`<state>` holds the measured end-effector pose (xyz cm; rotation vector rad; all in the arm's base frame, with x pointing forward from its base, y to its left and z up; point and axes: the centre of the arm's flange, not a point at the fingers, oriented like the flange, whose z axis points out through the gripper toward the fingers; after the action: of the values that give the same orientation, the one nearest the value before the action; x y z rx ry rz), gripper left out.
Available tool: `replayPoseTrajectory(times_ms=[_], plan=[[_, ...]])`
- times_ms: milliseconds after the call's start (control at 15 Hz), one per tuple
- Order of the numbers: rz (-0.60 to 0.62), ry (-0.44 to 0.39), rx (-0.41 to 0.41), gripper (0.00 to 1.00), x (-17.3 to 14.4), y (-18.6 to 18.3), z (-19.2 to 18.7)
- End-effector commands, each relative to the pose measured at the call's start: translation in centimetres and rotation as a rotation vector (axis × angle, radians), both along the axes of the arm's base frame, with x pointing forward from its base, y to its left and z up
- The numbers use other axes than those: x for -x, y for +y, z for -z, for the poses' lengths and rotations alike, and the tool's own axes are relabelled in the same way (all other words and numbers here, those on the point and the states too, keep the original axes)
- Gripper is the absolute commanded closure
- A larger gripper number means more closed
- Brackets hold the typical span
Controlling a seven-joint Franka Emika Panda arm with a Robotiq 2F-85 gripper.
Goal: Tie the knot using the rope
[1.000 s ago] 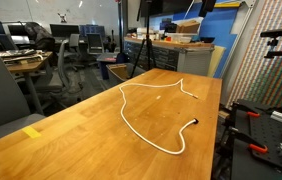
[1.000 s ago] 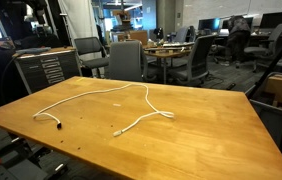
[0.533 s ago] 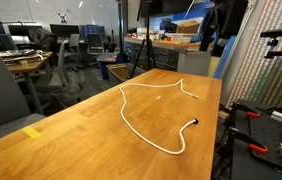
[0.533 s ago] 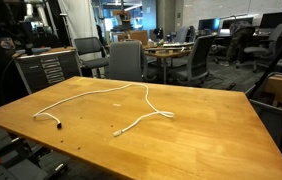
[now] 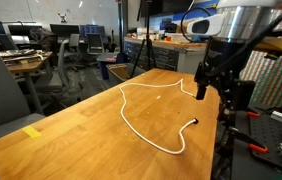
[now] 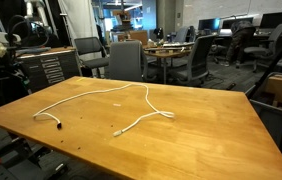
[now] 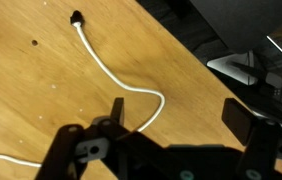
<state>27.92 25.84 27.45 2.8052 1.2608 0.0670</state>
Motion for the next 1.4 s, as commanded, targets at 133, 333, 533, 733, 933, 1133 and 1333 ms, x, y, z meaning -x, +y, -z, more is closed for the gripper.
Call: replayPoseTrajectory(times_ms=[133,333,533,733,933,1133,1333], plan=[[-0.134,-0.070,0.087,0.00,-0.1,-1.0,8.7],[-0.136,-0.021,0.086,0.00,-0.3,-0.6,6.2],[-0.114,-0.032,0.067,0.00,-2.2,0.6,6.8],[-0.095,-0.043,0.059,0.00,-3.6,1.6,8.5],[-0.091,-0.026,0.087,0.00,-3.8,1.2,10.8],[-0.103,-0.034,0.121,0.00,-4.2,0.2,13.5],[-0.084,-0.049,0.096,0.00,-5.8,0.3,14.9]])
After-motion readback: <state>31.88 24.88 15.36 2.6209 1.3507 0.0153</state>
